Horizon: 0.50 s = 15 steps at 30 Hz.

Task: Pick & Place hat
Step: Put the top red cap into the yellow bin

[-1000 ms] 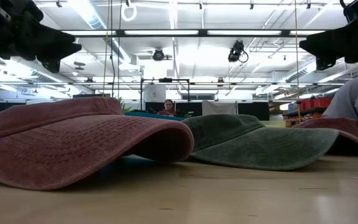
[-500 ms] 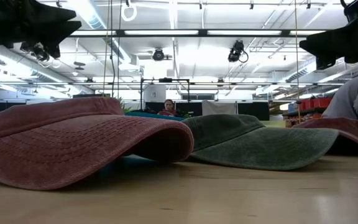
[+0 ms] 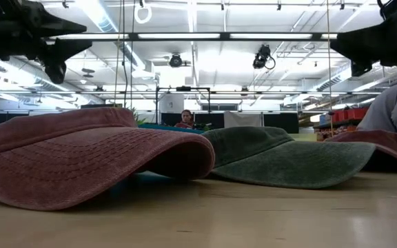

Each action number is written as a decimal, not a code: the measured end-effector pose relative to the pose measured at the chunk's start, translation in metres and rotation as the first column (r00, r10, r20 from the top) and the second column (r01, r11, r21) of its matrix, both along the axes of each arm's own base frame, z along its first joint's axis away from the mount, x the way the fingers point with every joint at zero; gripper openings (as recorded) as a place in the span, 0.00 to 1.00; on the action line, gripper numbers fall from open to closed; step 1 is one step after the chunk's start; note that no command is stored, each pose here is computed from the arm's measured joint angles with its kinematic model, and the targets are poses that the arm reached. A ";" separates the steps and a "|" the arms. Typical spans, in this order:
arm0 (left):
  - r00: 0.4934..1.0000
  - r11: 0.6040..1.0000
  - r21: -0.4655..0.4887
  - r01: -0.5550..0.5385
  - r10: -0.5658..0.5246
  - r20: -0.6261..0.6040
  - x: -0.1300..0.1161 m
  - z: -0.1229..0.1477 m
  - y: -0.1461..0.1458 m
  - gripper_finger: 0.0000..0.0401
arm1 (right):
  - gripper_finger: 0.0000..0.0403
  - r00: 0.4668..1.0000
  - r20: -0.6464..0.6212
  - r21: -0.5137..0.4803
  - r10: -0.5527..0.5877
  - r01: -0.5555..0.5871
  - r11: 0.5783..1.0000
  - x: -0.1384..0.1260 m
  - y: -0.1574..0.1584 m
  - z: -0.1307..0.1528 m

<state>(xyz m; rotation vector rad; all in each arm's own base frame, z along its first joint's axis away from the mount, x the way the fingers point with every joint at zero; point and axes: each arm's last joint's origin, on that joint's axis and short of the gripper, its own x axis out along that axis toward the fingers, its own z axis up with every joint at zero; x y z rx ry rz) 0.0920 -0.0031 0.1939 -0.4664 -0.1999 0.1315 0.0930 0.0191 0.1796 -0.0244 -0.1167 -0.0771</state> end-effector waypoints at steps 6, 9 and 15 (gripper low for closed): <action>0.995 0.978 0.200 -0.057 0.039 0.091 -0.003 0.012 0.000 0.37 | 0.26 0.980 0.140 -0.095 -0.145 0.159 0.983 -0.004 -0.005 0.016; 0.983 0.939 0.322 -0.122 0.070 0.167 -0.006 0.021 0.001 0.37 | 0.26 0.960 0.221 -0.091 -0.171 0.195 0.977 -0.006 -0.007 0.024; 0.983 0.905 0.400 -0.147 0.090 0.159 -0.004 0.044 0.000 0.37 | 0.30 0.947 0.286 -0.079 -0.149 0.178 0.981 -0.008 -0.010 0.036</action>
